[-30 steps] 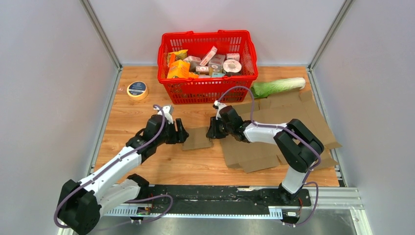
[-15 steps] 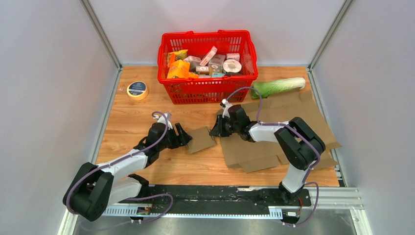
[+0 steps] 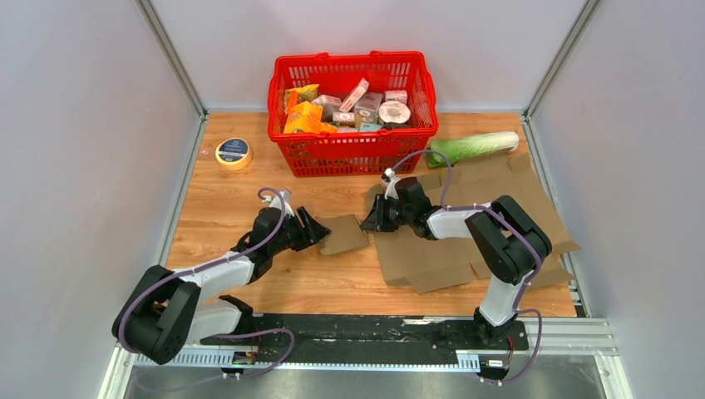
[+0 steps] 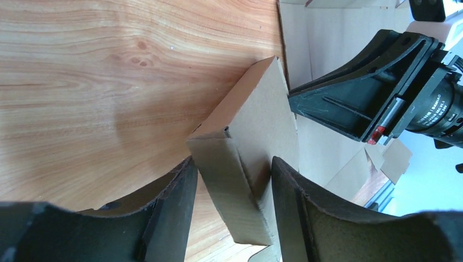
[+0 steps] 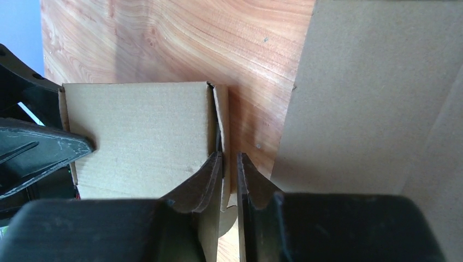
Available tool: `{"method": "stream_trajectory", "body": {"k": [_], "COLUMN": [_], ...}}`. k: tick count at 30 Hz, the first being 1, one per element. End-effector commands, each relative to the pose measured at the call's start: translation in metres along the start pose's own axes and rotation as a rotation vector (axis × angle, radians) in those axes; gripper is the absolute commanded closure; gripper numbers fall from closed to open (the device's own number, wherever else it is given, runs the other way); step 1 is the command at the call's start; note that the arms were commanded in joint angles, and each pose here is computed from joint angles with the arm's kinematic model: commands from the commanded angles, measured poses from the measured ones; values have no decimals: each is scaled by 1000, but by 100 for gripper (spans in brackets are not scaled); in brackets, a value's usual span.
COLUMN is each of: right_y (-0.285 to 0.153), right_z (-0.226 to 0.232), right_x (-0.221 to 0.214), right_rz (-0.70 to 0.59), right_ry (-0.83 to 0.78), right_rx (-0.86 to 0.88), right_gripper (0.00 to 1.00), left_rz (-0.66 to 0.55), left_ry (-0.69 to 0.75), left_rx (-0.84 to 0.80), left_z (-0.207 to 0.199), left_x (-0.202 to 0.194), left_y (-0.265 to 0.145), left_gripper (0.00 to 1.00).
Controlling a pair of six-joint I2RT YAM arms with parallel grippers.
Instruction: Fold the paper box
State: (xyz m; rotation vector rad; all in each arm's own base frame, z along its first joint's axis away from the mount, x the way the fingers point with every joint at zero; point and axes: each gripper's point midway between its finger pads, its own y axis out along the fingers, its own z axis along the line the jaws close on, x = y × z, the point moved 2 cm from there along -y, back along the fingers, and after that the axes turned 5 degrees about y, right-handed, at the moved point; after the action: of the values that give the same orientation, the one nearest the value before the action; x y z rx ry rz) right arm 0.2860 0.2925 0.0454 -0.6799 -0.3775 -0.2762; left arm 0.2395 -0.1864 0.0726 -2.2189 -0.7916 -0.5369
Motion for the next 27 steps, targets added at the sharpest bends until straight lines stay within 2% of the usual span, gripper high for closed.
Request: {"method": "stream_trajectory", "body": {"k": [1, 3, 5, 6, 7, 9, 10, 11, 12, 13, 14, 16, 18, 19, 26, 27], "right_y": [-4, -15, -38, -49, -73, -84, -94, -92, -91, -94, -92, -91, -84, -83, -66, -62], "right_z": [3, 23, 17, 19, 25, 47, 58, 77, 78, 88, 105, 121, 136, 144, 154, 158], "right_x": [-5, 9, 10, 10, 15, -3, 1, -19, -30, -28, -46, -48, -69, -63, -82, -78], "right_rz": [21, 5, 24, 19, -27, -29, -97, -80, -82, -147, -136, -200, -216, -299, -435, -517], "right_ry": [-11, -69, -172, -227, -289, -494, -576, -721, -790, -843, -897, -1020, -1154, -1169, -1365, -1351], "right_rx": [-1, 13, -141, -181, -256, -263, -291, -231, -226, -235, -186, -174, -144, -166, -270, -301], "right_gripper": [80, 73, 49, 39, 25, 16, 12, 12, 11, 11, 10, 10, 9, 8, 3, 1], "left_rz": [-15, 1, 44, 49, 45, 94, 89, 135, 148, 149, 202, 215, 248, 248, 262, 267], "left_ry": [-63, -92, -148, -164, -174, -201, -197, -213, -217, -223, -240, -267, -322, -334, -457, -500], "left_rx": [-51, -45, -12, -11, -29, 17, 13, 31, 26, 16, 2, -35, -80, -97, -189, -189], "left_z": [-13, -14, -11, -12, -19, -17, -20, -18, -22, -24, -27, -34, -40, -44, -56, -54], "left_x": [8, 7, 0, 2, 5, 1, 5, -1, 2, 7, 1, 5, 1, 1, -8, -12], "left_y": [6, 7, 3, 1, -5, -15, -22, -28, -32, -36, -42, -49, -55, -58, -76, -76], "left_gripper": [42, 52, 60, 61, 61, 60, 59, 59, 58, 58, 58, 58, 58, 58, 58, 59]}}
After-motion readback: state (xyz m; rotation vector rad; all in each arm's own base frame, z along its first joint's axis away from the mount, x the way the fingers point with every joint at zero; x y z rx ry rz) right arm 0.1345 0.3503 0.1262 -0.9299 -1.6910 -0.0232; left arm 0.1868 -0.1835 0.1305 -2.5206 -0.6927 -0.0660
